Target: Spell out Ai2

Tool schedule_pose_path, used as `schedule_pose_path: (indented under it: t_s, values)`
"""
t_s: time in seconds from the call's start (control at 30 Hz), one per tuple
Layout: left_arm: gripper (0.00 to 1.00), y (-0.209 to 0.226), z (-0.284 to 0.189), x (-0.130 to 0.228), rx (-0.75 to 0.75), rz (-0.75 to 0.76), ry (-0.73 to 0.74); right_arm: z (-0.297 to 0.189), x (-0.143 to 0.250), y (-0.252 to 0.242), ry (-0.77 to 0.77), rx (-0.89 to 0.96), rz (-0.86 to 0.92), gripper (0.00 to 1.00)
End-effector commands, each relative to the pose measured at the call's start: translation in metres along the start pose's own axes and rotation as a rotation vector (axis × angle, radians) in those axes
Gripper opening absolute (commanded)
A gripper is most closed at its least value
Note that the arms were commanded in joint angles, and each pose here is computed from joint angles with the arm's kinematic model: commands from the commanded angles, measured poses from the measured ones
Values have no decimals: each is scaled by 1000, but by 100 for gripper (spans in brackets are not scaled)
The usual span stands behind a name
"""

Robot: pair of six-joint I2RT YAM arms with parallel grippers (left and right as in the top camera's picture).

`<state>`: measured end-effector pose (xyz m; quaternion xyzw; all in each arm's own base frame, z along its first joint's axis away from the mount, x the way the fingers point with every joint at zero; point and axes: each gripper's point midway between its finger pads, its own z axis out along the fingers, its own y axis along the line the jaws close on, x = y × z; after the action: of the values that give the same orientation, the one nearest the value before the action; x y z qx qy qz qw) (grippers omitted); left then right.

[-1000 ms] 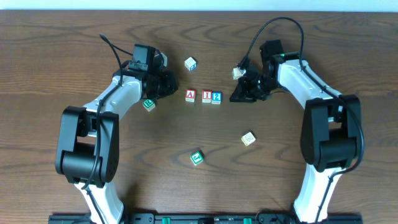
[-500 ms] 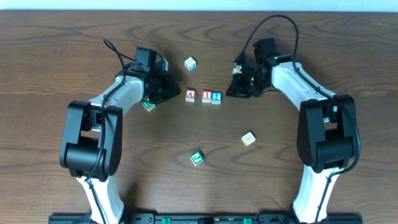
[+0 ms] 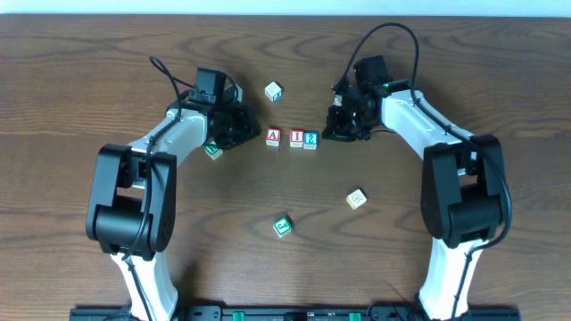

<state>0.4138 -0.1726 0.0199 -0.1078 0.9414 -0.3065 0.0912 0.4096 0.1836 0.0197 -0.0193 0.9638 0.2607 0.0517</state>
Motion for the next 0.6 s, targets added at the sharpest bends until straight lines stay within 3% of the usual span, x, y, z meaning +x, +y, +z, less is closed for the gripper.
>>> schedule_pose_path:
  t_s: [0.0,0.57]
  values:
    - [6,-3,4,-2,-5,-1,1,9,7,-5,19,39,29,1]
    - [6,-6,9,-3,0,-10,-8,25,11,-3,31,60,33,1]
